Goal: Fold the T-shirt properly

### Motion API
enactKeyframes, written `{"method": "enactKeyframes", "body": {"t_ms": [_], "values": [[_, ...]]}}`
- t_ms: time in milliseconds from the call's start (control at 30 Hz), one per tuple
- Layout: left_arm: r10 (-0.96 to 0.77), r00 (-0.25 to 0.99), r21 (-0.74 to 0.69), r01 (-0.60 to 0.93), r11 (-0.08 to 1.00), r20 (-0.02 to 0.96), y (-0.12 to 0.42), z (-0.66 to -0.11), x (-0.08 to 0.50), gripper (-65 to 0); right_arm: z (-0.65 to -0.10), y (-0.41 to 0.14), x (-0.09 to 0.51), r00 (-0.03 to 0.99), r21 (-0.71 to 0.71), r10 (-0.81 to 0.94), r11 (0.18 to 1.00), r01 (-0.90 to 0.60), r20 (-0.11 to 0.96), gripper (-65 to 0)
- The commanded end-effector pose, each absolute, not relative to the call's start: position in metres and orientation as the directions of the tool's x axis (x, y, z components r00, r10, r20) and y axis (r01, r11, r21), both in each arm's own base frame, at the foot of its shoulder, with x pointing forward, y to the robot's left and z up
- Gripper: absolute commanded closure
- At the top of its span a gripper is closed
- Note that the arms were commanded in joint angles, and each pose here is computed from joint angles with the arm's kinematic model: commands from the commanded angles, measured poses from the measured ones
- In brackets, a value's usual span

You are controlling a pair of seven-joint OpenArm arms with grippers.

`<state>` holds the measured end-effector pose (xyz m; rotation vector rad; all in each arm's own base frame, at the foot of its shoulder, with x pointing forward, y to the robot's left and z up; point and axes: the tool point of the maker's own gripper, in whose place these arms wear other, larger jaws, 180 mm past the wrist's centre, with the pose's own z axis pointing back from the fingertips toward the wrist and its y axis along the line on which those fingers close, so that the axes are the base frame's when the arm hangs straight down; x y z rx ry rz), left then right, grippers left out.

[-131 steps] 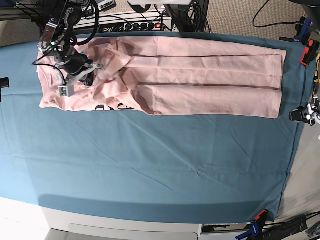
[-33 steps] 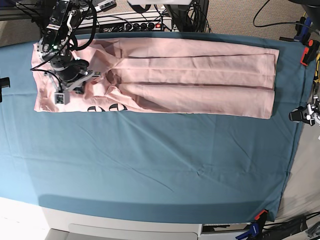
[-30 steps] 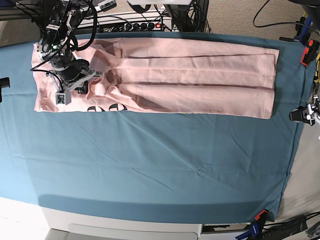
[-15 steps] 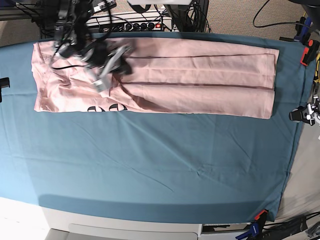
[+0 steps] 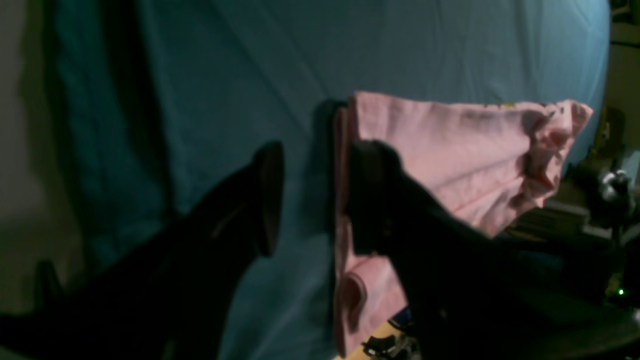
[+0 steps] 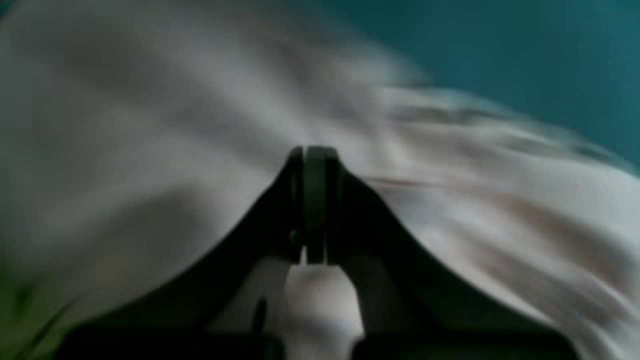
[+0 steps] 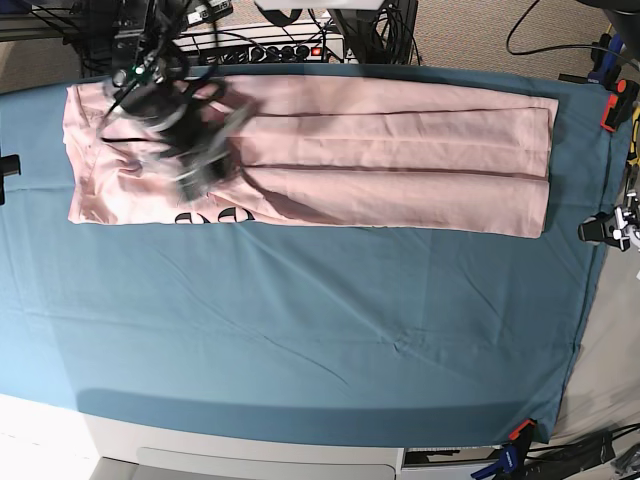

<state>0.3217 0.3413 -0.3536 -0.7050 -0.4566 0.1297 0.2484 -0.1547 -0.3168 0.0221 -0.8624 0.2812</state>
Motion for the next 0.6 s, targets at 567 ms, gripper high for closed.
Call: {"method": "enactKeyframes", "body": {"t_ms": [567], "values": [[0.276,0.867,-0.637,0.061,0.768,0.415,0.353,-0.333,0.333,-23.4,-0.361,-0.202,0.260,0.740,-0.005,0.028,0.999,-0.033,0.672,0.0]]}}
